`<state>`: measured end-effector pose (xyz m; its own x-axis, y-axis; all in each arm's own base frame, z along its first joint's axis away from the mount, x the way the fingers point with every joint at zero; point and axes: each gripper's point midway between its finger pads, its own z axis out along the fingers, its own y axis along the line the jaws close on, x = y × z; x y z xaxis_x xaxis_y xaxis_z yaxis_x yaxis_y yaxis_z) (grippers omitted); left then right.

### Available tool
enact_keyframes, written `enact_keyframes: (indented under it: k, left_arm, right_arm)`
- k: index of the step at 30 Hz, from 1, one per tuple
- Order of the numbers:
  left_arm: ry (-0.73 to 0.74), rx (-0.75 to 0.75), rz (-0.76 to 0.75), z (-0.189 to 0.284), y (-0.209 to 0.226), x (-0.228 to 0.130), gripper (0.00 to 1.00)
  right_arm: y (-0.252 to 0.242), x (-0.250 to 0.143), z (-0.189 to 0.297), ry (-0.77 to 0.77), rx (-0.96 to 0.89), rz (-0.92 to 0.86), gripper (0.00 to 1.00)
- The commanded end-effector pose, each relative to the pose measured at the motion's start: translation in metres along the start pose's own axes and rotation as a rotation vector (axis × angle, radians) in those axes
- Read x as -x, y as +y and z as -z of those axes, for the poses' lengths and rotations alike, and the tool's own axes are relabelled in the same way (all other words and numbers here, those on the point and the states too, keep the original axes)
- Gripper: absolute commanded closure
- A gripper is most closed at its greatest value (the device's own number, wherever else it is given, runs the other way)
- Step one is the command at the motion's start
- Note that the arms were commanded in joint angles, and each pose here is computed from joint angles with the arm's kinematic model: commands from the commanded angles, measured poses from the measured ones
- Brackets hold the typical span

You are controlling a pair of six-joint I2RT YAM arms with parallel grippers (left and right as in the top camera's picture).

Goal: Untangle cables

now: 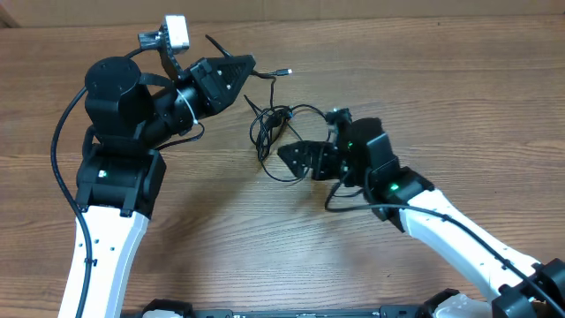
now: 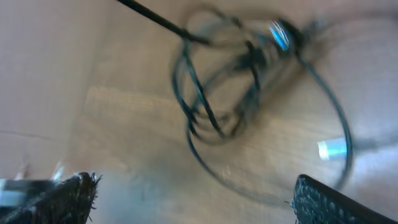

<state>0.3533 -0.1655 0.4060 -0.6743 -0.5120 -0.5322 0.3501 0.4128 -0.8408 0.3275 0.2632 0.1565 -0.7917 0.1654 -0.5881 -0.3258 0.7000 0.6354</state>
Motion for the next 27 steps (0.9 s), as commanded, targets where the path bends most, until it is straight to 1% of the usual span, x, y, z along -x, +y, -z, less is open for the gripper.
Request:
enact_keyframes:
  k: [1,4,7,9,11,14,19,21,27]
  left_arm:
    - [0.001,-0.035,0.026,0.001,-0.016,0.001,0.96]
    - [0.013,-0.043,0.034,0.0,-0.017,-0.002,0.96]
    - [0.022,-0.048,0.034,0.0,-0.019,-0.003,0.96]
    - [0.025,-0.05,0.033,0.0,-0.019,-0.005,0.96]
    - [0.023,-0.047,0.033,-0.001,-0.019,-0.004,0.96]
    - [0.013,-0.024,0.029,-0.001,-0.013,-0.003,0.96]
    - [-0.043,0.099,0.043,-0.005,0.012,0.0,0.96]
    - [-0.052,0.141,0.047,-0.01,0.022,-0.001,0.96]
    - [0.014,0.195,0.072,-0.038,0.047,-0.02,0.96]
  right_arm:
    - [-0.004,0.035,0.004,-0.174,-0.117,0.198,0.0]
    - [0.004,0.052,0.006,-0.25,-0.116,0.275,0.0]
    - [0.006,0.056,0.003,-0.269,-0.111,0.326,0.05]
    - [0.006,0.057,0.0,-0.274,-0.107,0.326,0.1]
    - [0.003,0.055,-0.004,-0.266,-0.108,0.313,0.13]
    - [0.003,0.045,-0.011,-0.223,-0.073,0.255,0.13]
    - [0.001,0.026,-0.016,-0.138,-0.052,0.22,0.16]
    - [-0.004,0.016,-0.017,-0.094,-0.06,0.208,0.19]
    - [-0.023,-0.01,-0.016,0.014,-0.126,0.148,0.2]
